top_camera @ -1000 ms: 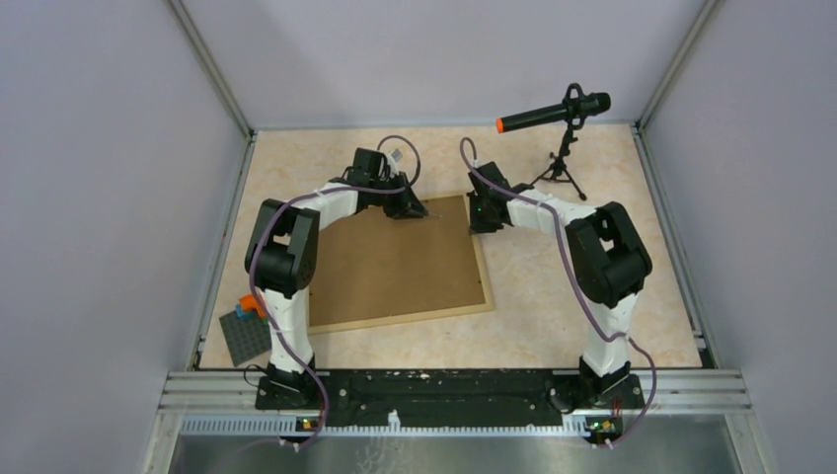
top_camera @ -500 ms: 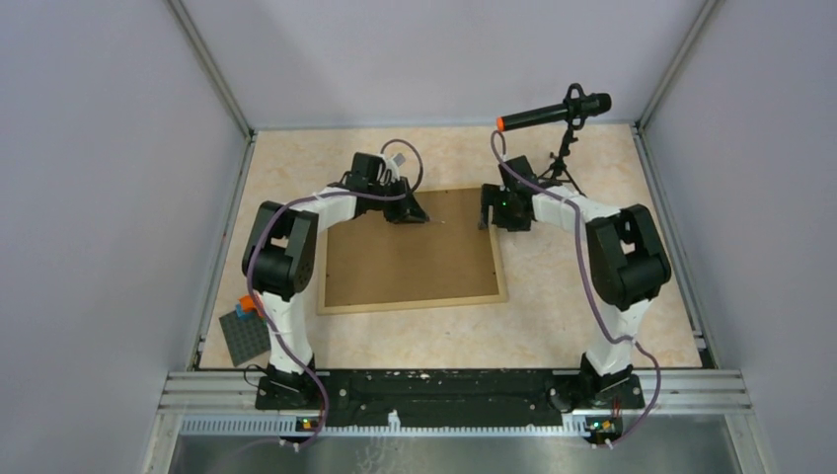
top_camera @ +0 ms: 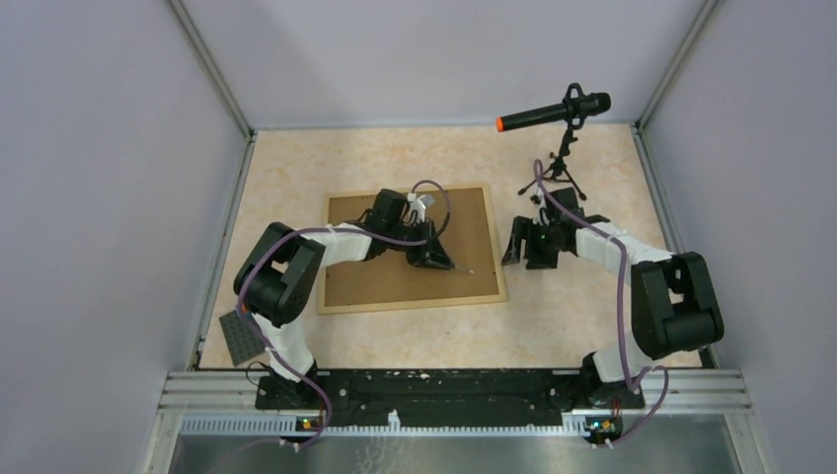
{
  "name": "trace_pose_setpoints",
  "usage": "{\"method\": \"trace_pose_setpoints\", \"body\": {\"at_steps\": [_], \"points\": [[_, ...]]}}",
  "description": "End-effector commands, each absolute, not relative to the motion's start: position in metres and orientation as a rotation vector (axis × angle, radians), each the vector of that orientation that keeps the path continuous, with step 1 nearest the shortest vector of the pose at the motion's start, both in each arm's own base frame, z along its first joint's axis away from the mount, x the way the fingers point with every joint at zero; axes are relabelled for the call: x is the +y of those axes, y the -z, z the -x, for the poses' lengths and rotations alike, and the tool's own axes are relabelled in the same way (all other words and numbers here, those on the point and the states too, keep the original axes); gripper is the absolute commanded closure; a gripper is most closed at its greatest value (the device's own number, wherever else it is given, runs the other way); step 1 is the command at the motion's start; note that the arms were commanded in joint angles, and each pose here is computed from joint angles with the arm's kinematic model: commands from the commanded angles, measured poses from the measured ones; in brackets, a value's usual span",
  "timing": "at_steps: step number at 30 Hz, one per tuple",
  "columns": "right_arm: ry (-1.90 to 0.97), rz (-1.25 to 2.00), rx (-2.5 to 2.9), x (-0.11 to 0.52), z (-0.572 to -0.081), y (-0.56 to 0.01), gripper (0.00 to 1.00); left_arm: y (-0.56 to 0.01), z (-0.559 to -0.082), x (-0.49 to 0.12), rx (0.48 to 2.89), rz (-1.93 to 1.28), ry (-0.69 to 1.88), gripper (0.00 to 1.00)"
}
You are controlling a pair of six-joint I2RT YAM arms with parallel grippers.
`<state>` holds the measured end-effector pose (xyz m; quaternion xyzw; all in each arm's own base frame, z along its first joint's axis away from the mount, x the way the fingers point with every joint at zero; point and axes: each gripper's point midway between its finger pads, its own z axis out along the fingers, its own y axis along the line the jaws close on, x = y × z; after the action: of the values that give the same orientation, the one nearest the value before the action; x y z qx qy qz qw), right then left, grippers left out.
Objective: Take the photo out of the frame
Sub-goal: Release the photo frame item from the photo frame.
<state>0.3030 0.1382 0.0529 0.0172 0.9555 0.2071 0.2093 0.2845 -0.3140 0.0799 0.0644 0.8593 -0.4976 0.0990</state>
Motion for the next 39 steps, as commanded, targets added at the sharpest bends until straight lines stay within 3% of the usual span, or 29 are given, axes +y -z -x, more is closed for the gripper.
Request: {"method": "trace_pose_setpoints", "body": {"at_steps": [1, 9, 15, 39], "points": [[-0.734, -0.017, 2.681, 0.149, -0.272, -0.047, 0.34, -0.106, -0.262, -0.346, 2.411, -0.303, 1.587, 1.00], [-0.837, -0.090, 2.638, 0.159, -0.277, -0.025, 0.54, -0.089, -0.273, -0.356, 2.415, -0.200, 1.651, 1.00], [-0.876, -0.110, 2.694, 0.163, -0.271, -0.012, 0.59, -0.077, -0.286, -0.355, 2.411, -0.151, 1.595, 1.00], [-0.876, -0.162, 2.735, 0.162, -0.264, 0.000, 1.00, -0.036, -0.271, -0.373, 2.526, -0.121, 1.565, 1.00]]}}
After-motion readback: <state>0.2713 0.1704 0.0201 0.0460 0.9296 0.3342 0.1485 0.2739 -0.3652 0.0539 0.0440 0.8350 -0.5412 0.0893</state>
